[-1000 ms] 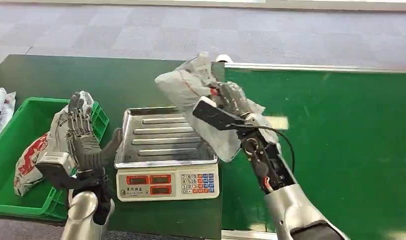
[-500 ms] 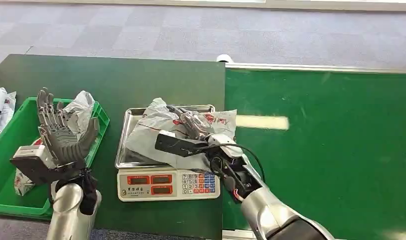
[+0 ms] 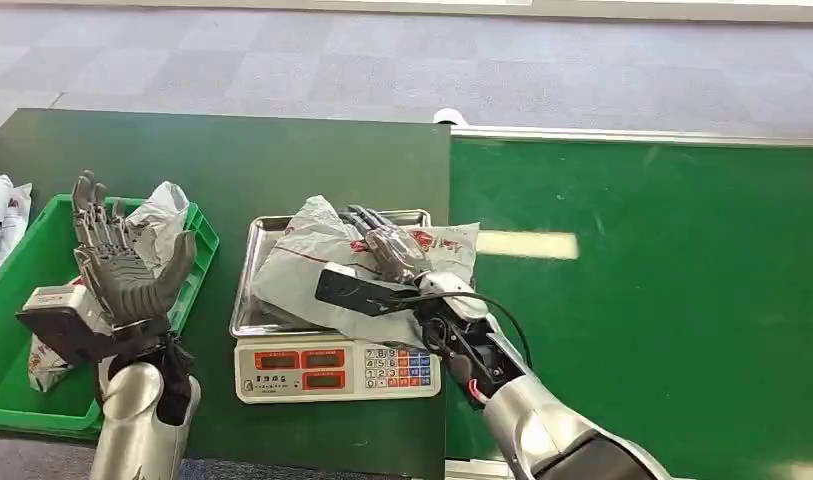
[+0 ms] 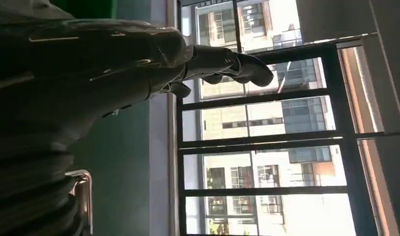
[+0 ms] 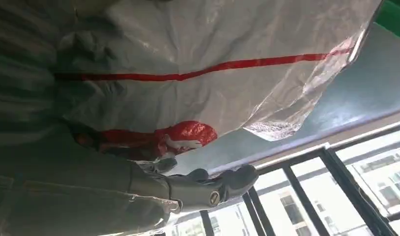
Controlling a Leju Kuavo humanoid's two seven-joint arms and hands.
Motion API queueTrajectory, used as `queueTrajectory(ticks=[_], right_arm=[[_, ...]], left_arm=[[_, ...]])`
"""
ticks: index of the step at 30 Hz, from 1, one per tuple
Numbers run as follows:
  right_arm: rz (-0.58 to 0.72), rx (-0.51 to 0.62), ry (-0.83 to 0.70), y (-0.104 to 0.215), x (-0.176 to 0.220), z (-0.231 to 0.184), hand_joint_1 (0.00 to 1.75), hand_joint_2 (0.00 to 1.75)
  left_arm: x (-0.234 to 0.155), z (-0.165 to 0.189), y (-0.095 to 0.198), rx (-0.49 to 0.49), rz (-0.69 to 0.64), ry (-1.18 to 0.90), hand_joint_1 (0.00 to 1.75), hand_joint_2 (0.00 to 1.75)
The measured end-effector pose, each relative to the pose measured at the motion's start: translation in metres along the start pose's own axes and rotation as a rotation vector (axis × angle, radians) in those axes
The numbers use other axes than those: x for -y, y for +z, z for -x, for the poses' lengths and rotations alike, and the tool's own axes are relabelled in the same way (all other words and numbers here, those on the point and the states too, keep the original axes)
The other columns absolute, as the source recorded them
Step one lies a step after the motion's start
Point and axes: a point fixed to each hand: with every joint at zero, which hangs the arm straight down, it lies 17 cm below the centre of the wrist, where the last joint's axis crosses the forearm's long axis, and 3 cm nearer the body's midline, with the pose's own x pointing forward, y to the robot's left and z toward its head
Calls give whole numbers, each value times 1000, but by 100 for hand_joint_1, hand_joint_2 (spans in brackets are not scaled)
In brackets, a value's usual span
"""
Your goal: Moved the parcel from conveyor to table for the left to box.
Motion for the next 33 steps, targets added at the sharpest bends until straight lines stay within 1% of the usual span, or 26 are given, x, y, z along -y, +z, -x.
queueTrajectory(ticks=[4,6,9,12,18,22,27,31,33], right_arm=[[139,105,-93,0,29,-21,0,175],[245,174,-195,3,53,-39,0,175],[389,232,-321,16,88,-54,0,175],[493,272,-373,32,110,-63,0,175],[618,325,-428,62,130,-75,0,175],[671,359,-450,78,141,-83,0,175],[730,412,-453,94,157,-95,0,175],[833,457,-499,116,176,-100,0,175],[875,471,-501,128,185,-101,0,175]], left_arm=[[3,-1,2,11,23,-13,0,175],[8,-2,4,15,45,-23,0,175],[16,-3,6,24,77,-31,0,175],[24,-6,8,34,108,-39,0,175],[57,-16,13,70,217,-38,0,175],[82,-29,15,116,295,-32,0,175],[101,-39,14,159,355,-35,0,175],[121,-35,19,162,459,-85,0,175],[134,-26,23,153,518,-118,0,175]])
